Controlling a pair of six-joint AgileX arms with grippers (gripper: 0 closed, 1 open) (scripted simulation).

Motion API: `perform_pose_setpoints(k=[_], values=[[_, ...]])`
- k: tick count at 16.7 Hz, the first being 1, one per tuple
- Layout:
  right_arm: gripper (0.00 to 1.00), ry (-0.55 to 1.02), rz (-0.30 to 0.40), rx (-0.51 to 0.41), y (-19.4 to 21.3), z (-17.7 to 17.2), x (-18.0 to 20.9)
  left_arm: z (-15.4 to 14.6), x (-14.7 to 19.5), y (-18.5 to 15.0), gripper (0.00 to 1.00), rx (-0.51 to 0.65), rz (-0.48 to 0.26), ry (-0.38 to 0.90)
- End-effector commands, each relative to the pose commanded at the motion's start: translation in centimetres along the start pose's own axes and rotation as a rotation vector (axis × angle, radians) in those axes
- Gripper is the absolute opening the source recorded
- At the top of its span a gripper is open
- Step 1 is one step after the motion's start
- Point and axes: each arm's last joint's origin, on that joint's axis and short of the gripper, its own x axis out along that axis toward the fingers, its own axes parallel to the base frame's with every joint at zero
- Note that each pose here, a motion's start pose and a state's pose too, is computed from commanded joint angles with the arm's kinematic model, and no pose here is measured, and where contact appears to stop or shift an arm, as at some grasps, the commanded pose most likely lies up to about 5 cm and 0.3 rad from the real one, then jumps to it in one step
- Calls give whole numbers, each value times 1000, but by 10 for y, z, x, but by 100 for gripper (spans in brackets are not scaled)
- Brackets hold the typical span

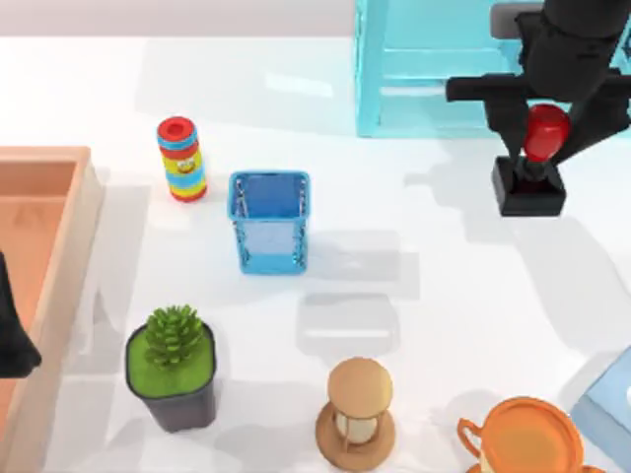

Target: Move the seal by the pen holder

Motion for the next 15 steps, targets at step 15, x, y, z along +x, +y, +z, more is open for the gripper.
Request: perform_pose_setpoints(k=[15], values=[[0, -76, 20, 5, 138, -9, 38, 0, 0, 0, 100, 0, 0, 0]])
